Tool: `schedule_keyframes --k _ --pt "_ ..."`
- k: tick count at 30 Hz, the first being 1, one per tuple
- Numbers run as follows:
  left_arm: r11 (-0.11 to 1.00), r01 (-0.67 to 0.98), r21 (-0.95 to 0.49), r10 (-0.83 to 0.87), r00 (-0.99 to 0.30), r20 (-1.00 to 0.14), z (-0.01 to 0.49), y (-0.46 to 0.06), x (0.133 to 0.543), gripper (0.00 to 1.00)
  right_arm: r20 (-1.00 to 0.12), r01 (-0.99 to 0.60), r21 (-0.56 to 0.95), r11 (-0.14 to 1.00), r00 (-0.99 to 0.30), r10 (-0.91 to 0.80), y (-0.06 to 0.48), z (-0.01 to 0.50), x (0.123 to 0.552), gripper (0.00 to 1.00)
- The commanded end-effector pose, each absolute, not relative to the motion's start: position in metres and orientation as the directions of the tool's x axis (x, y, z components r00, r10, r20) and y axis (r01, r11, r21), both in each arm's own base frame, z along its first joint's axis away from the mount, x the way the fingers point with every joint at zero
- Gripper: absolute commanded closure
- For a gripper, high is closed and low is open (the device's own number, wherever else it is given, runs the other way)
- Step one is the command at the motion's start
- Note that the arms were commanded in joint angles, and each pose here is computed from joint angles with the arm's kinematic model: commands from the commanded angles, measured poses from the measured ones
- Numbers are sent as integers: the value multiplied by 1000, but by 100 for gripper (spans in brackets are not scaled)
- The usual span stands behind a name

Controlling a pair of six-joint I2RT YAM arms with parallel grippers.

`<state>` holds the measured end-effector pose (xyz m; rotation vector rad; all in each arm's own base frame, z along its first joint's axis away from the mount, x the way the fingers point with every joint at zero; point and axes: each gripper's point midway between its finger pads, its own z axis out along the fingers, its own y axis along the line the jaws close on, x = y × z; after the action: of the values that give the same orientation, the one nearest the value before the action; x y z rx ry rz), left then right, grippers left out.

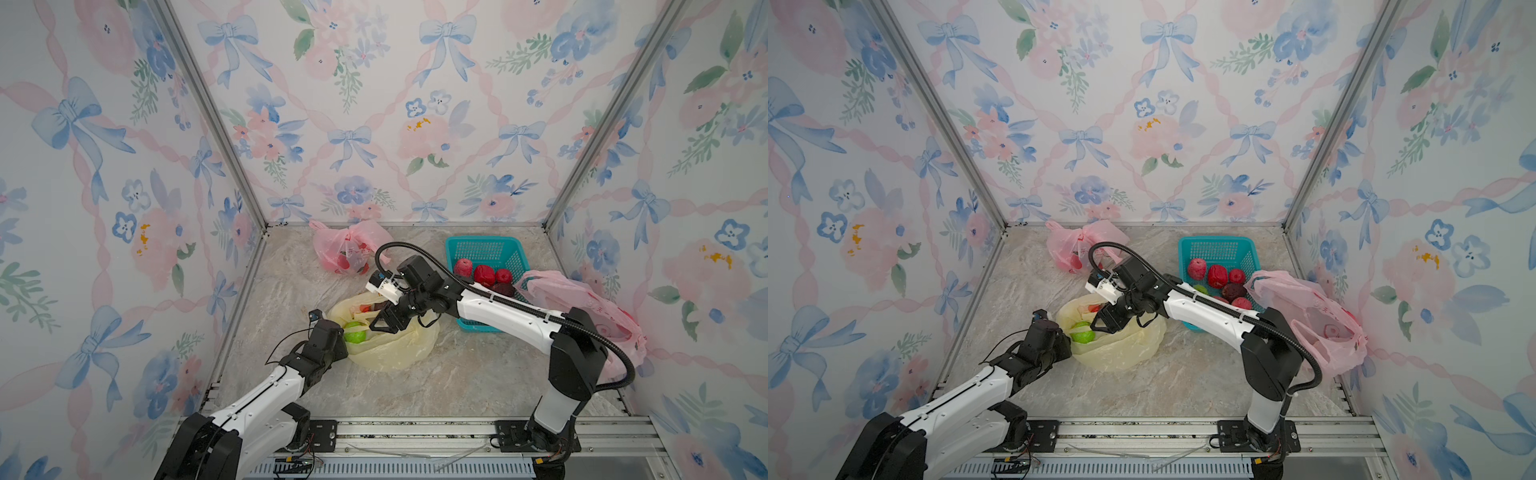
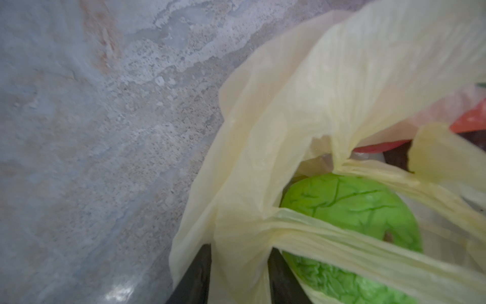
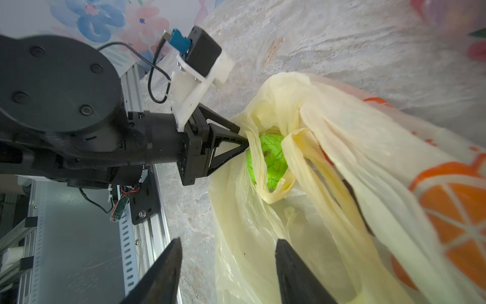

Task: Untie the knot of a plastic bag & take out the apple
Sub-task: Pick up the apple from the plastic bag.

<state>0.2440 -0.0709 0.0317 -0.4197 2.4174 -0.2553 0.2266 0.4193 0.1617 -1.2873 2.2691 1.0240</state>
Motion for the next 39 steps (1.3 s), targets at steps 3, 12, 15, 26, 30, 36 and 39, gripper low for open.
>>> schedule_keyframes --k 3,12,15,26,30,36,39 --pt "902 -259 -345 -421 -702 -574 33 -72 246 62 -570 -848 424 319 -524 -633 435 152 217 42" --pt "857 -278 -434 -500 -653 -569 42 -70 246 61 -544 -860 392 328 -503 -671 437 125 212 39" --pt "853 -275 -443 -506 -643 -574 47 -69 247 61 -578 -856 395 332 -513 -635 435 133 215 32" --pt "849 -282 -447 -513 -644 -567 46 -68 246 61 -536 -828 369 423 -561 -630 415 110 227 39" --pt "847 -287 -447 -517 -641 -568 47 -68 248 62 -547 -841 324 434 -541 -639 420 101 232 46" --pt "846 -288 -449 -516 -652 -555 44 -70 248 71 -562 -838 315 446 -543 -623 439 90 241 54" --pt "849 -287 -445 -512 -657 -553 44 -70 249 78 -555 -831 272 485 -547 -627 436 82 246 59"
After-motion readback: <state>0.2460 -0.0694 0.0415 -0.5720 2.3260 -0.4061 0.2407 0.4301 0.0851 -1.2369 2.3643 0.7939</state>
